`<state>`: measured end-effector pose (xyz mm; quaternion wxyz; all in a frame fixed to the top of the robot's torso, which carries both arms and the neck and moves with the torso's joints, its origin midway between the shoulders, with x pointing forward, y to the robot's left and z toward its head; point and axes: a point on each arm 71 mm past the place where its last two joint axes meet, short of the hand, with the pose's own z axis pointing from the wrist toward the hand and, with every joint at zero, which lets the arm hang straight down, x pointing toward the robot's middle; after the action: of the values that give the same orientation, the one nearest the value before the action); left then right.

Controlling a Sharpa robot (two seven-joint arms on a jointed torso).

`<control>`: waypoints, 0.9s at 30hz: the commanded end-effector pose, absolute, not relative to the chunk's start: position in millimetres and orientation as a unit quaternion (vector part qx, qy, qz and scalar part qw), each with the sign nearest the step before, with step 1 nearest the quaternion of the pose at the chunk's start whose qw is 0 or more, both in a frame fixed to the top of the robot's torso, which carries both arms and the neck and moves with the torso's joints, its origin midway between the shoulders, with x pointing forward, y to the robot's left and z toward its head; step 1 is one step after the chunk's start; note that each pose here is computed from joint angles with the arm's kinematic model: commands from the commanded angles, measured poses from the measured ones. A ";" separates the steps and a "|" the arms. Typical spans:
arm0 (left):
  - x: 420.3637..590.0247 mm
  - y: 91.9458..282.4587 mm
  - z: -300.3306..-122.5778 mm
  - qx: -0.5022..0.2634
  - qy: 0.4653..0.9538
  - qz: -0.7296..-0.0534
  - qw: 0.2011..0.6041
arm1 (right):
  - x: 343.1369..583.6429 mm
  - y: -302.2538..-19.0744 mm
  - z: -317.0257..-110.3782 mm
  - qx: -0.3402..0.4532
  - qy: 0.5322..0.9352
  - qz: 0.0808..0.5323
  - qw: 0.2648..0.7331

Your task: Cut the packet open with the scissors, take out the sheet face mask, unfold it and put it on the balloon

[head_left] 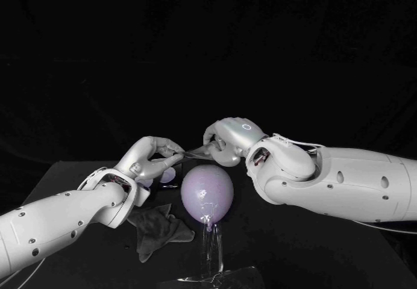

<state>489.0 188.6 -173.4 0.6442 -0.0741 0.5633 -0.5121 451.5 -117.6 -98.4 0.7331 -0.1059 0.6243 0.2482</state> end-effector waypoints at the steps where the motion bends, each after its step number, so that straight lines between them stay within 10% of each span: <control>1: 490.5 192.0 -175.3 -0.079 0.569 -0.499 0.648 | 451.3 -121.1 -91.8 -0.096 0.605 0.263 0.746; 27: 490.1 194.1 -175.3 -0.086 0.571 -0.499 0.646 | 445.5 -123.7 -89.3 -0.117 0.606 0.256 0.744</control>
<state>490.2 194.5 -176.8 0.6453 -0.0829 0.5739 -0.4973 445.8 -124.8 -89.8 0.7433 -0.1026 0.6083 0.2588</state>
